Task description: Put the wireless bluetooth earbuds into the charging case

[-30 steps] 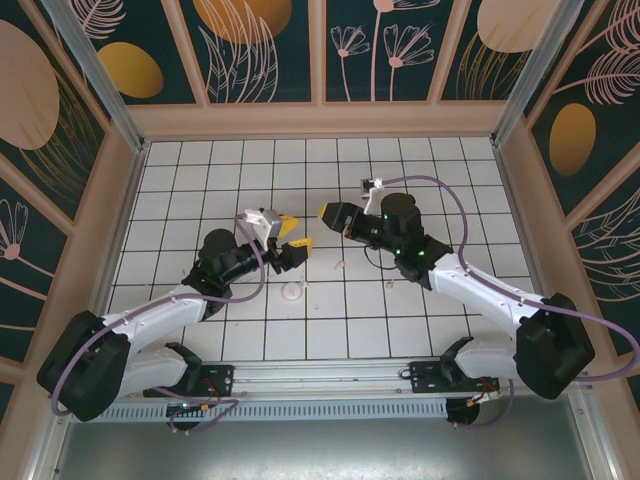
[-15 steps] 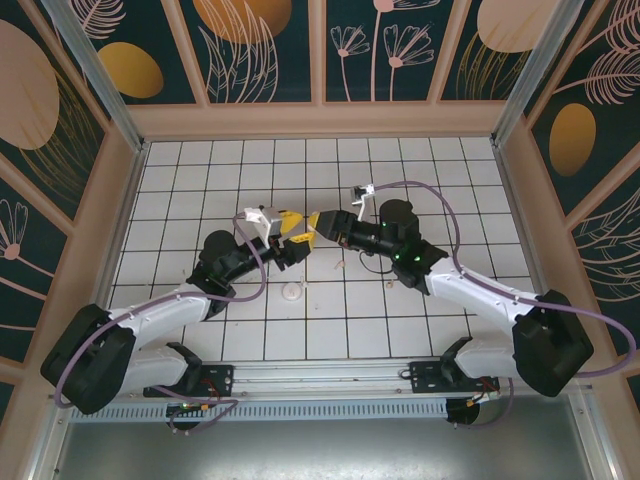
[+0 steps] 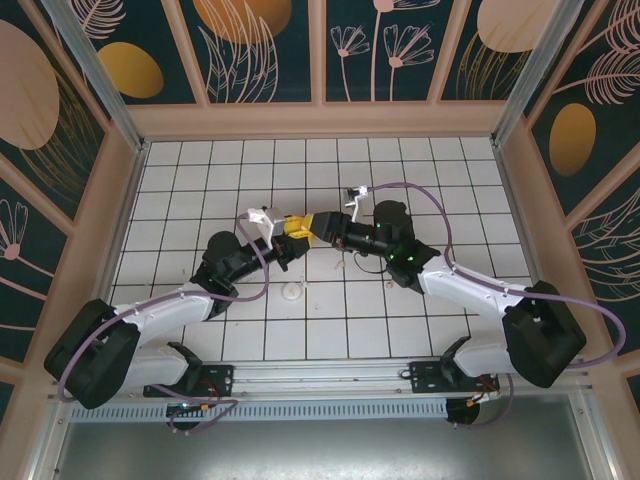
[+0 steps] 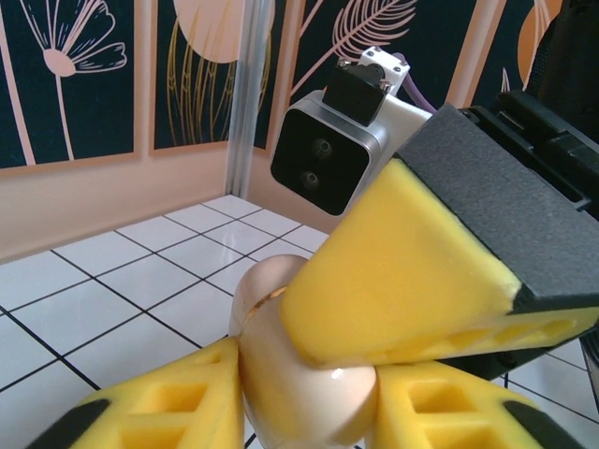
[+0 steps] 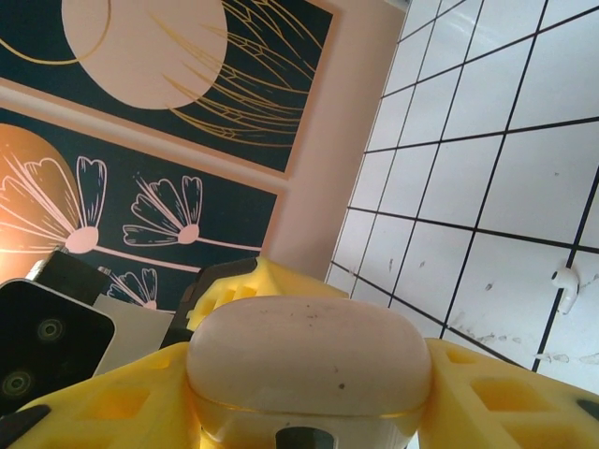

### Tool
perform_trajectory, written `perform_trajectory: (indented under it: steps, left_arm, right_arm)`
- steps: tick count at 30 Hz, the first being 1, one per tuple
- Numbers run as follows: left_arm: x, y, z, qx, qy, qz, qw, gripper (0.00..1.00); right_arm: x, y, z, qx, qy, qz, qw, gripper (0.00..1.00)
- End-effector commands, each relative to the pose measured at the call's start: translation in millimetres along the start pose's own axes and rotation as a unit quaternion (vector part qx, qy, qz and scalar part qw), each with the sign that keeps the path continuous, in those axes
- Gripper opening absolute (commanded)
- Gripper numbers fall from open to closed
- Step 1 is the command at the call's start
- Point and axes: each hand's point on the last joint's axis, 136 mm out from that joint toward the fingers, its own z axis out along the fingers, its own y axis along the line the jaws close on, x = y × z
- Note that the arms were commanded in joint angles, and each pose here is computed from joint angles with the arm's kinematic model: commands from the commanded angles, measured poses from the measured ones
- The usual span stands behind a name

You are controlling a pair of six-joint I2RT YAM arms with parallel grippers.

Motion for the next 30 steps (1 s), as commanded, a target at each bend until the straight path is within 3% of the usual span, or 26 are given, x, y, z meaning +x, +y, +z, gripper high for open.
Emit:
perform_trajectory:
  steps: [1,5,10,15,17,21,25,30]
  left_arm:
    - [-21,-6,4,0.01,-0.026,0.01,1.0,0.24]
    - [-21,-7,3,0.012,-0.027,0.01,1.0,0.23]
    - [-21,-8,2,0.015,-0.028,0.008,0.999,0.22]
    - [-26,-13,8,0.034,-0.032,-0.007,0.999,0.22]
    - [-27,-19,11,0.058,-0.03,-0.014,0.998,0.22]
    - [-25,-37,16,0.119,-0.012,-0.016,0.993,0.24]
    - [-32,-52,16,0.163,-0.011,-0.005,0.987,0.22]
    - [-41,-70,16,0.22,-0.001,0.007,0.975,0.22]
  right_arm:
    - [3,16,2,-0.03,0.006,-0.014,0.999,0.54]
    - [-1,16,-1,-0.016,-0.001,-0.036,0.999,0.57]
    - [-17,14,-18,0.023,-0.039,-0.097,0.994,0.79]
    - [-41,14,-58,0.057,-0.11,-0.186,0.975,0.84]
    - [-47,20,-76,0.049,-0.134,-0.237,0.961,0.83]
    - [-36,38,-101,0.003,-0.139,-0.385,0.913,0.71]
    - [-14,41,-102,-0.012,-0.082,-0.505,0.859,0.64]
    - [-8,38,-105,-0.04,-0.035,-0.549,0.834,0.57]
